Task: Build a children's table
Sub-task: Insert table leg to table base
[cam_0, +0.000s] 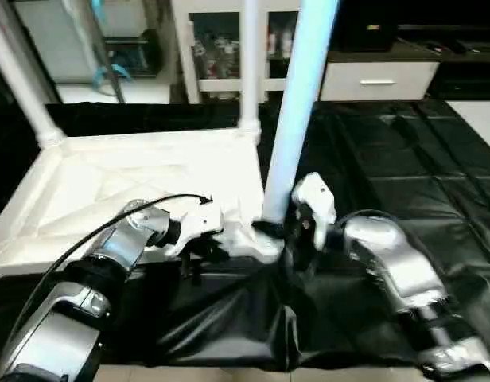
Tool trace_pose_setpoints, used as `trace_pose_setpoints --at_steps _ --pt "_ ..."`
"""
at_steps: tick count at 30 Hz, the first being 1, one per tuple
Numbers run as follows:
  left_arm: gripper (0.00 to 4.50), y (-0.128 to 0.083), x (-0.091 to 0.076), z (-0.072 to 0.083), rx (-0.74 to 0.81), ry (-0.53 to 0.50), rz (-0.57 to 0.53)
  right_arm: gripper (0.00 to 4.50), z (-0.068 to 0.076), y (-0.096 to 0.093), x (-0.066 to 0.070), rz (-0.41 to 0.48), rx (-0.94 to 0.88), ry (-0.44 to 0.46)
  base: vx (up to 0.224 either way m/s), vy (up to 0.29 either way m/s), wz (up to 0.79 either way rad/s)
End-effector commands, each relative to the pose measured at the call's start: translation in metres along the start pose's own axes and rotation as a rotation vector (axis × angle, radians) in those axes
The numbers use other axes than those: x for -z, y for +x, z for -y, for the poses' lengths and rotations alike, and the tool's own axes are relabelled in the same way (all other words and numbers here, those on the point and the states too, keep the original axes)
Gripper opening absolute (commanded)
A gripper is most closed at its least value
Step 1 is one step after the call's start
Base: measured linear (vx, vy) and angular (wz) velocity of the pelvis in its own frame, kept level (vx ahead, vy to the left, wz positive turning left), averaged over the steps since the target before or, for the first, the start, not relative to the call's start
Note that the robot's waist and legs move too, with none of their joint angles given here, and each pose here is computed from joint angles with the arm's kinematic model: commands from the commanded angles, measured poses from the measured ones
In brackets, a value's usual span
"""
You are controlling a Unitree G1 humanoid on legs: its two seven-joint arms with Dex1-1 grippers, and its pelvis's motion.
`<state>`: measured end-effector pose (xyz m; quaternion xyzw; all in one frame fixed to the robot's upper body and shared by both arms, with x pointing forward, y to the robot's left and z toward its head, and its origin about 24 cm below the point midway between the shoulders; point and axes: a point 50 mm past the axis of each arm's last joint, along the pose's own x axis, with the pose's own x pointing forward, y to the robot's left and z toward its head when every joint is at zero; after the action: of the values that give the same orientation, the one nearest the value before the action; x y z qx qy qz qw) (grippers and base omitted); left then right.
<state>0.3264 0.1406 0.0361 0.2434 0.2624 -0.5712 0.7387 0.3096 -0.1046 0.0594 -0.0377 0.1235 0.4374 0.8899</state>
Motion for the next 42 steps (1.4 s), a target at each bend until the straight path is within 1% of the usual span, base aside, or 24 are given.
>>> trace_pose_setpoints --at_steps 1,3,4,6,7,9,13,15,17,21,24,27,29,33,36,37,38,39,40,41,42 --pt "0.00 0.002 -0.019 -0.003 -0.060 -0.034 0.103 1.85 0.010 -0.016 0.073 -0.295 0.199 0.164 0.000 0.000 0.00" --pt "0.00 0.005 -0.021 -0.002 -0.068 -0.043 0.111 1.85 0.012 -0.016 0.074 -0.293 0.236 0.164 0.000 0.000 0.00" --pt "0.00 0.011 -0.027 -0.001 -0.095 -0.059 0.119 1.85 0.016 -0.014 0.076 -0.295 0.308 0.153 0.000 0.000 0.00" --pt "0.00 0.014 -0.030 0.000 -0.104 -0.064 0.123 1.85 0.018 -0.014 0.076 -0.294 0.336 0.152 0.000 0.000 0.00" --pt "0.00 0.021 -0.037 -0.001 -0.150 -0.073 0.114 1.85 0.023 -0.012 0.077 -0.296 0.404 0.144 0.000 0.000 0.00" --pt "0.00 0.028 -0.046 -0.002 -0.209 -0.096 0.109 1.85 0.027 -0.010 0.076 -0.294 0.467 0.139 0.000 0.000 0.00" --pt "0.00 0.042 -0.064 -0.001 -0.310 -0.161 0.100 1.85 0.029 -0.004 0.074 -0.277 0.548 0.141 0.000 0.000 0.00" --pt "0.00 0.046 -0.067 0.000 -0.349 -0.194 0.086 1.85 0.030 -0.003 0.073 -0.270 0.574 0.144 0.000 0.000 0.00" --pt "0.00 0.048 -0.070 0.000 -0.379 -0.200 0.066 1.85 0.031 -0.002 0.072 -0.257 0.597 0.147 0.000 0.000 0.00" --pt "0.00 0.048 -0.069 0.000 -0.419 -0.216 0.040 1.85 0.034 0.000 0.071 -0.245 0.631 0.153 0.000 0.000 0.00" --pt "0.00 0.047 -0.069 0.000 -0.420 -0.220 0.036 1.85 0.033 0.002 0.071 -0.236 0.625 0.163 0.000 0.000 0.00" --pt "0.00 0.047 -0.070 0.004 -0.375 -0.192 0.063 1.85 0.030 0.005 0.069 -0.199 0.587 0.197 0.000 0.000 0.00" --pt "0.00 0.047 -0.070 0.008 -0.327 -0.150 0.094 1.85 0.025 0.008 0.065 -0.158 0.503 0.222 0.000 0.000 0.00" --pt "0.00 0.044 -0.067 0.011 -0.275 -0.107 0.109 1.85 0.020 0.008 0.063 -0.129 0.410 0.234 0.000 0.000 0.00" --pt "0.00 0.028 -0.051 0.011 -0.180 -0.020 0.099 1.85 0.013 -0.003 0.060 -0.089 0.221 0.212 0.000 0.000 0.00" --pt "0.00 0.025 -0.048 0.010 -0.161 -0.007 0.100 1.85 0.012 -0.005 0.060 -0.087 0.191 0.207 0.000 0.000 0.00" --pt "0.00 0.025 -0.048 0.010 -0.161 -0.007 0.100 1.85 0.012 -0.005 0.060 -0.087 0.191 0.207 0.000 0.000 0.00" --pt "0.00 0.019 -0.045 0.010 -0.121 0.017 0.109 1.85 0.009 -0.009 0.061 -0.092 0.134 0.195 0.000 0.000 0.00" --pt "0.00 0.008 -0.037 0.011 -0.056 0.032 0.106 1.85 0.003 -0.017 0.063 -0.110 0.024 0.171 0.000 0.000 0.00" --pt "0.00 0.008 -0.037 0.011 -0.056 0.032 0.106 1.85 0.003 -0.017 0.063 -0.110 0.024 0.171 0.000 0.000 0.00" --pt "0.00 0.001 -0.031 0.008 -0.042 0.047 0.089 1.85 0.000 -0.022 0.064 -0.123 -0.034 0.163 0.000 0.000 0.00"
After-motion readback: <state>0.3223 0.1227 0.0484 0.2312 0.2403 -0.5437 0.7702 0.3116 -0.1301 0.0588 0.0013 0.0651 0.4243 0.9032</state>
